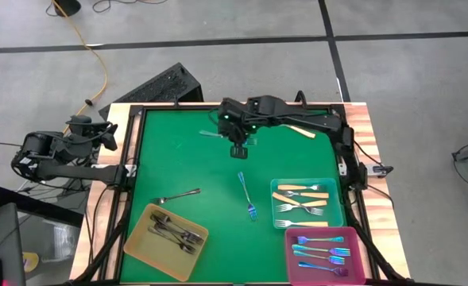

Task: Sort silverware by color (type)
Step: Put the purple fork into the pink bin

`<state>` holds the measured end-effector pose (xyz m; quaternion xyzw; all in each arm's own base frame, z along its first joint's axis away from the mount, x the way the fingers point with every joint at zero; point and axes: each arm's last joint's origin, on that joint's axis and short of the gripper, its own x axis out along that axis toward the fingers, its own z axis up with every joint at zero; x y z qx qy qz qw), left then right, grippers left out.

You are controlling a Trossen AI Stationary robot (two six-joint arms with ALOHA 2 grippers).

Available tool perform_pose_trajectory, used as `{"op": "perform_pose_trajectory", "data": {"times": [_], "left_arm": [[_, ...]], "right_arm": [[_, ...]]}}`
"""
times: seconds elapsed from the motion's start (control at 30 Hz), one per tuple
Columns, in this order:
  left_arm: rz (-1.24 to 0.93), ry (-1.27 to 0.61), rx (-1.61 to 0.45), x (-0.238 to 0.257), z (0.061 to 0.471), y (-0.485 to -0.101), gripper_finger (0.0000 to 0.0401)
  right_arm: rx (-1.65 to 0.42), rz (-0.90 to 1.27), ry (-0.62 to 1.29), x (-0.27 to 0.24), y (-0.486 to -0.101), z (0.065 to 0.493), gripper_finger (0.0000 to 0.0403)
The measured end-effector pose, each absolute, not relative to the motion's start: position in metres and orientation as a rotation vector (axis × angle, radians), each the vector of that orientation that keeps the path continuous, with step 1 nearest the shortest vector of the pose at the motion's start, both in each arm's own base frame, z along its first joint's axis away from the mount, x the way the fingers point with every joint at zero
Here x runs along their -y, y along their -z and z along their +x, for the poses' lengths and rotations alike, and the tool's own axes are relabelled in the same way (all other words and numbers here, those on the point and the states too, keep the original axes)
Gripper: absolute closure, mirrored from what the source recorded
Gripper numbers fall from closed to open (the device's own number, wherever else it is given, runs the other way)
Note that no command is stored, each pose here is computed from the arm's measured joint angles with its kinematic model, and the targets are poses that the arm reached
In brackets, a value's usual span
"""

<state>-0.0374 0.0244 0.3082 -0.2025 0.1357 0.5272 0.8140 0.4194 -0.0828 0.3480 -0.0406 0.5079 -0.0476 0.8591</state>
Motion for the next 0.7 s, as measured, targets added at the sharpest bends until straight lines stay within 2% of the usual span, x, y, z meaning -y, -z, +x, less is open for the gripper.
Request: {"op": "perform_pose_trajectory", "data": {"times": [0.23, 0.7], "left_arm": [[-0.430, -1.127, -0.289, -0.024, -0.037, -0.308, 0.0243], [-0.451, -1.098, -0.311, -0.024, -0.037, -0.308, 0.0243]], "right_arm": [[-1.036, -0.079, 0.075, 0.057, -0.378, 0.411, 0.0376], [-1.032, -0.080, 0.055, 0.003, -0.385, 0.407, 0.0376]]}}
